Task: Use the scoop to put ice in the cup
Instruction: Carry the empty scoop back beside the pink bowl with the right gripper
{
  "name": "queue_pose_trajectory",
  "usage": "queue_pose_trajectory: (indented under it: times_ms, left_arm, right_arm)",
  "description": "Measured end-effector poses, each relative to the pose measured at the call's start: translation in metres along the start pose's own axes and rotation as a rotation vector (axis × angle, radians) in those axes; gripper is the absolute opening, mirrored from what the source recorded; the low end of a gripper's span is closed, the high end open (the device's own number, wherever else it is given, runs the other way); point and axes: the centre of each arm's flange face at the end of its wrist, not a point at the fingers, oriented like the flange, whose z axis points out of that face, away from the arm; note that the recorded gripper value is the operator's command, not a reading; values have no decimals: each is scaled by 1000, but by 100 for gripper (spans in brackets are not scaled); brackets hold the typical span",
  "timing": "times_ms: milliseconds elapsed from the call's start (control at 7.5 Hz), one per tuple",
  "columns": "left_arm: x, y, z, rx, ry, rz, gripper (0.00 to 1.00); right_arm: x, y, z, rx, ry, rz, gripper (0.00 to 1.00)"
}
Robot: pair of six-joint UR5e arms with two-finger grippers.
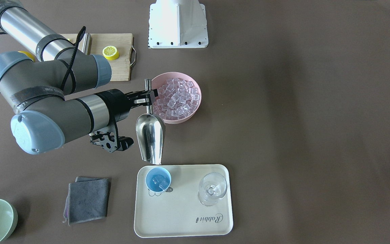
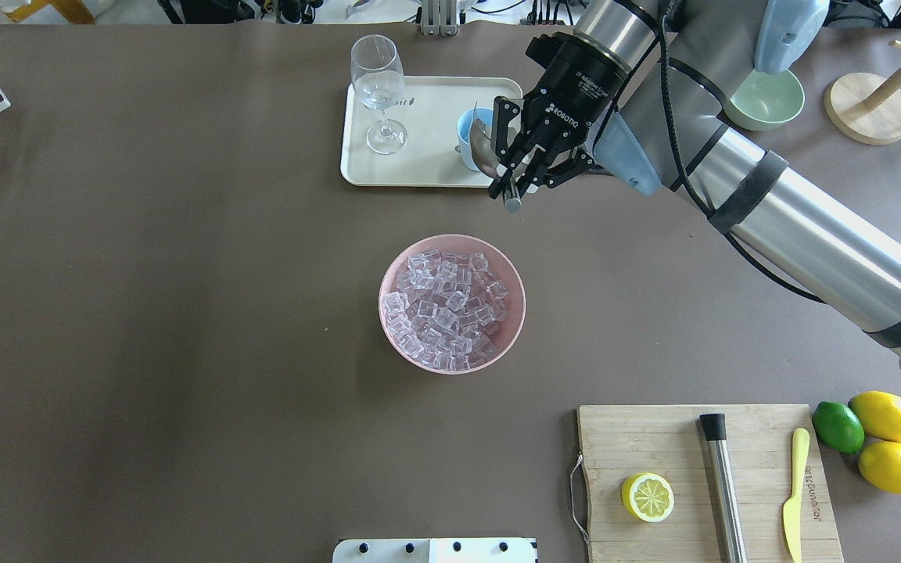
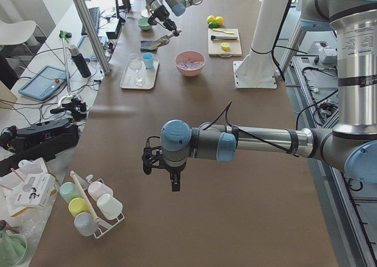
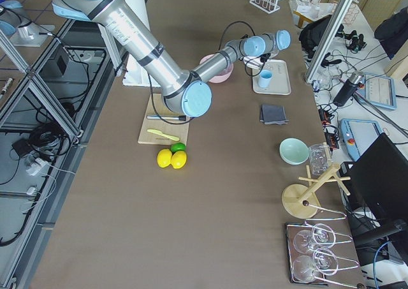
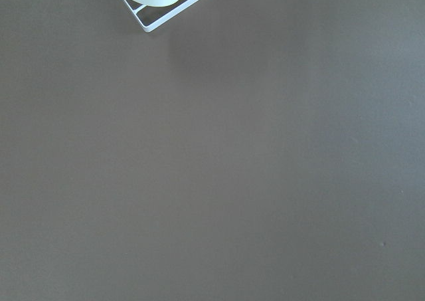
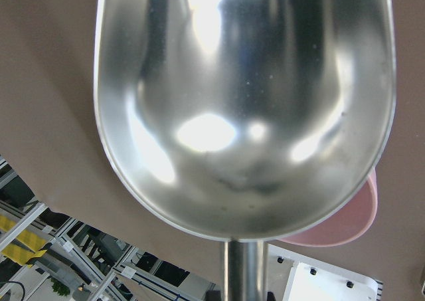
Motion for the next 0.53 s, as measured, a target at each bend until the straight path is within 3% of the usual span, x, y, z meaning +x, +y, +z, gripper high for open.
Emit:
queue_pose_trajectory:
  times_ms: [267, 533]
  left_arm:
    - [-4, 1, -2, 3, 0, -9, 99]
    - [-5, 1, -2, 3, 0, -12, 99]
  right_arm:
    - [16, 35, -3, 126, 124, -46, 0]
    - [61, 85, -2, 294, 277, -110, 0]
